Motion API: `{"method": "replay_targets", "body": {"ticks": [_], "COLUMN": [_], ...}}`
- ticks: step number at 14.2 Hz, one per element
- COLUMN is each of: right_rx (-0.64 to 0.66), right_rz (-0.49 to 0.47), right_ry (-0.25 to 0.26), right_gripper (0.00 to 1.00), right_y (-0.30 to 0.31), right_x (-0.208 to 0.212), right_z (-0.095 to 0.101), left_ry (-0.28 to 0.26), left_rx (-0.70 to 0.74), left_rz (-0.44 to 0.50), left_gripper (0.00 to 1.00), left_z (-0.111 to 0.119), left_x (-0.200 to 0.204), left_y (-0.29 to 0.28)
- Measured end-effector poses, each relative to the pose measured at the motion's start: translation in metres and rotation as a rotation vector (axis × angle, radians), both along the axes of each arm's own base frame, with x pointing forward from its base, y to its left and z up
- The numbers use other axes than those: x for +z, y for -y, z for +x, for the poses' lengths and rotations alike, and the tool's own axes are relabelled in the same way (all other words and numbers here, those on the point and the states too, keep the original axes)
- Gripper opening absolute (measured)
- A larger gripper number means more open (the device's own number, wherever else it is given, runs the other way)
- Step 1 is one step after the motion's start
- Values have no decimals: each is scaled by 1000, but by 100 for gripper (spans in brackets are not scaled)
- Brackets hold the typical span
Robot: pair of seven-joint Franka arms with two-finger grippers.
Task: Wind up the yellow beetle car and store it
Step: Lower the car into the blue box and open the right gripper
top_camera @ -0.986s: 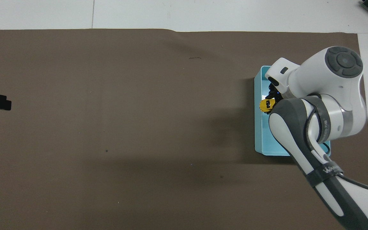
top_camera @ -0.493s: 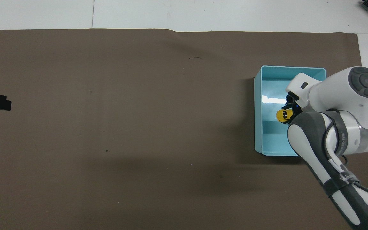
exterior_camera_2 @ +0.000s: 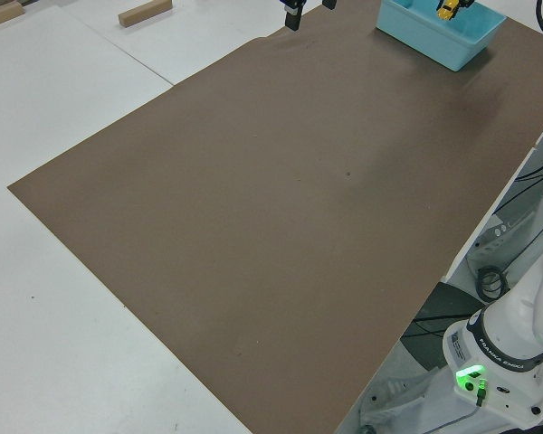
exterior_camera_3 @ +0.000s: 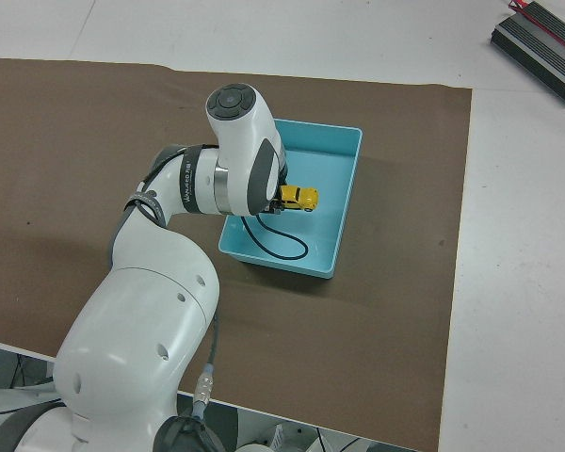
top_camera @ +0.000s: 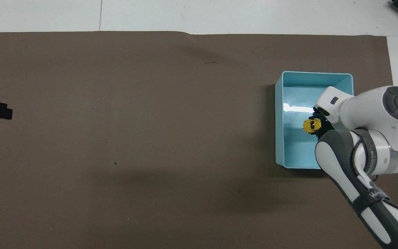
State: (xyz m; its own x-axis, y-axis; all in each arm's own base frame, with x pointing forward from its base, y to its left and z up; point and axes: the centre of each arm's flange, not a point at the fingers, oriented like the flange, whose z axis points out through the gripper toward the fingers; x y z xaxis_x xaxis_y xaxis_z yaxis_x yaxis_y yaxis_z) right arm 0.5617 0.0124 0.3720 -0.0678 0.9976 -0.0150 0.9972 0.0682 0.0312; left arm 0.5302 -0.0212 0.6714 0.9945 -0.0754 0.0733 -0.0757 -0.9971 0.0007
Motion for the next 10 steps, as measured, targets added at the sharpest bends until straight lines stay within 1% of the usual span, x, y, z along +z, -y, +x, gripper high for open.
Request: {"method": "replay_targets", "body": {"ticks": [2,4,6,10], "right_rx": [3,9,12,11], "right_rz": [1,2,4,6], "right_ry": [3,23,33,42], "right_gripper": [50,50,50,50], "right_y": [-1,-5,-5,-3], "right_x": [-9,-19,-32,-48], "right_z": [-4,-7,-10,-11], "left_ry": [0,0,0,0], "left_rx": [0,0,0,0], "left_rz": [0,0,0,0], "left_gripper": [100,100,100,100], "left_z": [0,0,0,0], "left_x": [0,0,0,0], "left_y": [0,0,0,0]}}
